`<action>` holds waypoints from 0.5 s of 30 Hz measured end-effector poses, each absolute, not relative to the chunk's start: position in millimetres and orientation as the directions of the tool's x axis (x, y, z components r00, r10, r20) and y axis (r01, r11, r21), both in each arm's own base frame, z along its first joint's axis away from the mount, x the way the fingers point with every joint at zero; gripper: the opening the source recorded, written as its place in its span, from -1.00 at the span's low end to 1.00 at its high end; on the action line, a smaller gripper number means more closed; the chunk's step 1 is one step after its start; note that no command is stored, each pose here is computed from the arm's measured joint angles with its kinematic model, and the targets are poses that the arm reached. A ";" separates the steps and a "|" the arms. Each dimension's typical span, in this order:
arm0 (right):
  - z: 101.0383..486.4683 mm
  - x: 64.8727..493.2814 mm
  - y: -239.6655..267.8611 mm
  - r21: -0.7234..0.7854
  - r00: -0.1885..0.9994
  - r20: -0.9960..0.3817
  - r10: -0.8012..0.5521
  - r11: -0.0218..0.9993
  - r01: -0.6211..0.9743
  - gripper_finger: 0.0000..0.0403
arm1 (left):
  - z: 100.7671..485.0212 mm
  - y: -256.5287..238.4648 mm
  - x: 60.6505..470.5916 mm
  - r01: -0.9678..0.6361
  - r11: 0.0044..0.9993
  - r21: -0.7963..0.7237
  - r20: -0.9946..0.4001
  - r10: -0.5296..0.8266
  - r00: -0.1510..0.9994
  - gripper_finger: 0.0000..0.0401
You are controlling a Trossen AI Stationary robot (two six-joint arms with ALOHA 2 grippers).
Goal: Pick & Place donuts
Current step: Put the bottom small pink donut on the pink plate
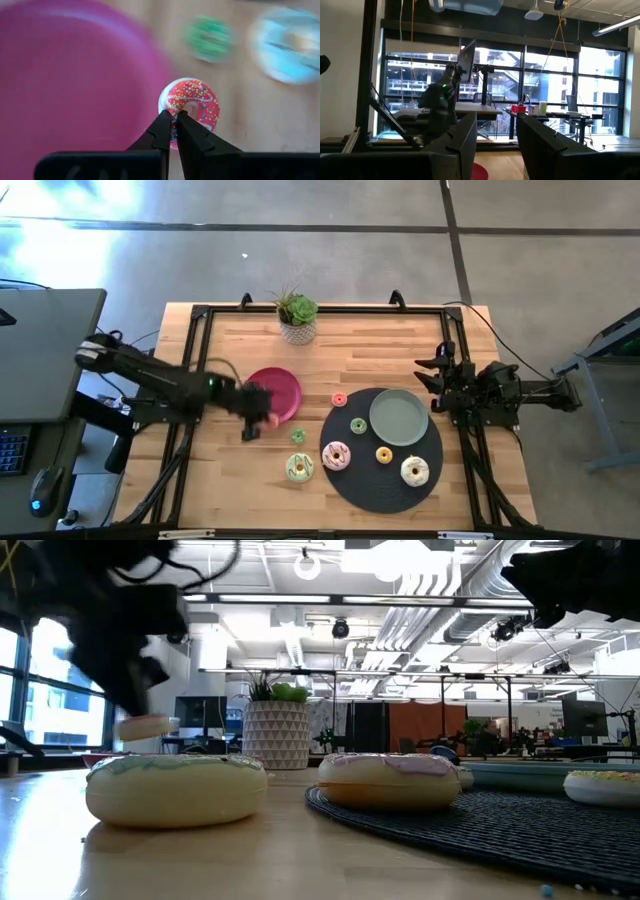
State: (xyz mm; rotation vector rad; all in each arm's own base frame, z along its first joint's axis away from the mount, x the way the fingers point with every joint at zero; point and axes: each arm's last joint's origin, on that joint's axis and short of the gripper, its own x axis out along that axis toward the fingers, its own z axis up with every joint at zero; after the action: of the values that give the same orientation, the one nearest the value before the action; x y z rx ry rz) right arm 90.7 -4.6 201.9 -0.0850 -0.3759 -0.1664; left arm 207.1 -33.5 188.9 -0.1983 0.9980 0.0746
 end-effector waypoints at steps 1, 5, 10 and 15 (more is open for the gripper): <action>202.2 90.7 -4.6 -0.051 0.916 0.374 -0.147 0.983 0.179 -0.36 | 192.6 -22.6 207.0 -0.193 0.975 -0.110 -0.849 0.009 0.528 -0.92; 201.0 92.3 -5.0 -0.050 0.920 0.358 -0.158 0.981 0.188 -0.36 | 199.8 18.3 208.1 -0.288 0.955 -0.072 -0.862 0.086 0.500 -0.92; 197.1 97.0 -7.0 -0.068 0.927 0.298 -0.228 0.963 0.259 -0.36 | 187.9 57.8 205.3 -0.366 0.930 -0.043 -0.895 0.126 0.427 -0.91; 192.9 103.9 -8.0 -0.096 0.935 0.241 -0.259 0.953 0.289 -0.36 | 169.2 76.8 210.8 -0.333 0.936 -0.112 -0.916 0.032 0.400 -0.81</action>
State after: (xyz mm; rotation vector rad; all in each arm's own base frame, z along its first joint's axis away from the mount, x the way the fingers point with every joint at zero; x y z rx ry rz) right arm 103.9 -8.0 192.9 -0.1314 -0.2285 -0.2809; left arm 210.8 76.8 169.2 -0.2978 1.1407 0.2353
